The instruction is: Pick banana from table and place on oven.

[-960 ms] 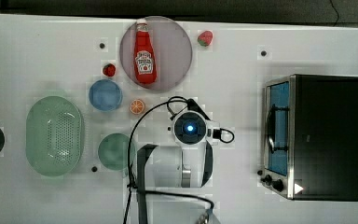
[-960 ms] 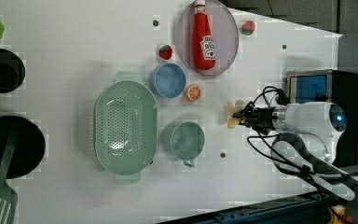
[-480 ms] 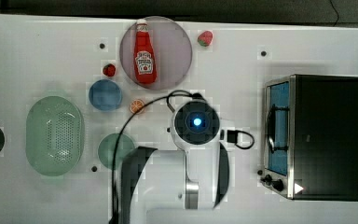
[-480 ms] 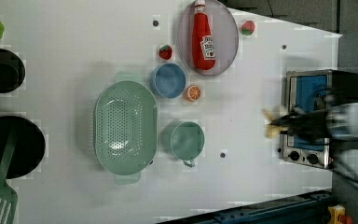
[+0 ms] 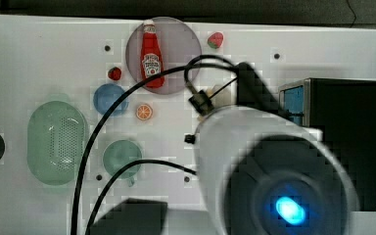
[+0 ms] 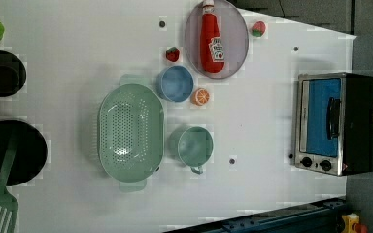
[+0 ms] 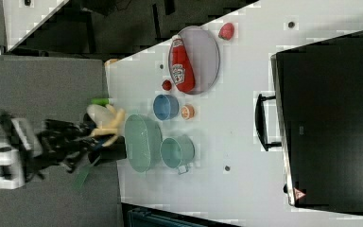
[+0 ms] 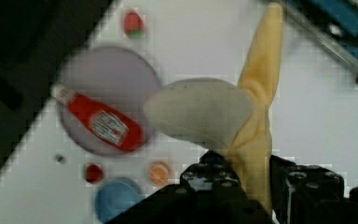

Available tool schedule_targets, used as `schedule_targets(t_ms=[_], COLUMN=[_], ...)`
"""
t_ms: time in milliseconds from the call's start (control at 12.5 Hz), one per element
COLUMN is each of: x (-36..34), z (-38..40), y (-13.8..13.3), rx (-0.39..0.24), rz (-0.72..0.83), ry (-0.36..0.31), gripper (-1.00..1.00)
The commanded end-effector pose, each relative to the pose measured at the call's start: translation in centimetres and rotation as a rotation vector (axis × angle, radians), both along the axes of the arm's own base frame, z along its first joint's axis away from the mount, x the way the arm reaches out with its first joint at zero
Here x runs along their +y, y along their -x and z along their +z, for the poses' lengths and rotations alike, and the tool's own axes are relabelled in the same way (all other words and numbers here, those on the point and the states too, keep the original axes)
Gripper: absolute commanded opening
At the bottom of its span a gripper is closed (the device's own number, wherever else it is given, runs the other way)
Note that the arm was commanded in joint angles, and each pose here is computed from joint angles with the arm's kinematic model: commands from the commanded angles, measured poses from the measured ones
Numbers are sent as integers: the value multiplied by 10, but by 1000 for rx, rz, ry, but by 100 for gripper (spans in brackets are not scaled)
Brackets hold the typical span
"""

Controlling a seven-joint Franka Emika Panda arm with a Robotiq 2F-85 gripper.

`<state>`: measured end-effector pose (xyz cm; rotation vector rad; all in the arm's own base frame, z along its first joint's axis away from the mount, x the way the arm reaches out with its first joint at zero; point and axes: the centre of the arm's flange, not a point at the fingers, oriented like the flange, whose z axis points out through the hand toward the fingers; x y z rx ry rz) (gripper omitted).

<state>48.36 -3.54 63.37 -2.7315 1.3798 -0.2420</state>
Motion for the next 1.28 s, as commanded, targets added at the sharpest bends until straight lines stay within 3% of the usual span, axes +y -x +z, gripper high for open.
schedule_targets(t_ms=[80, 480, 800, 1040, 1120, 1280], x=[-59, -209, -309, -333, -332, -332], z=[-69, -113, -147, -169, -174, -176], y=[-14, 4, 22, 19, 18, 16], rx=[168, 208, 178, 183, 192, 192], rz=[-87, -22, 155, 245, 249, 250], ry=[-29, -44, 53, 116, 112, 118], gripper=[-62, -62, -62, -62, -55, -14])
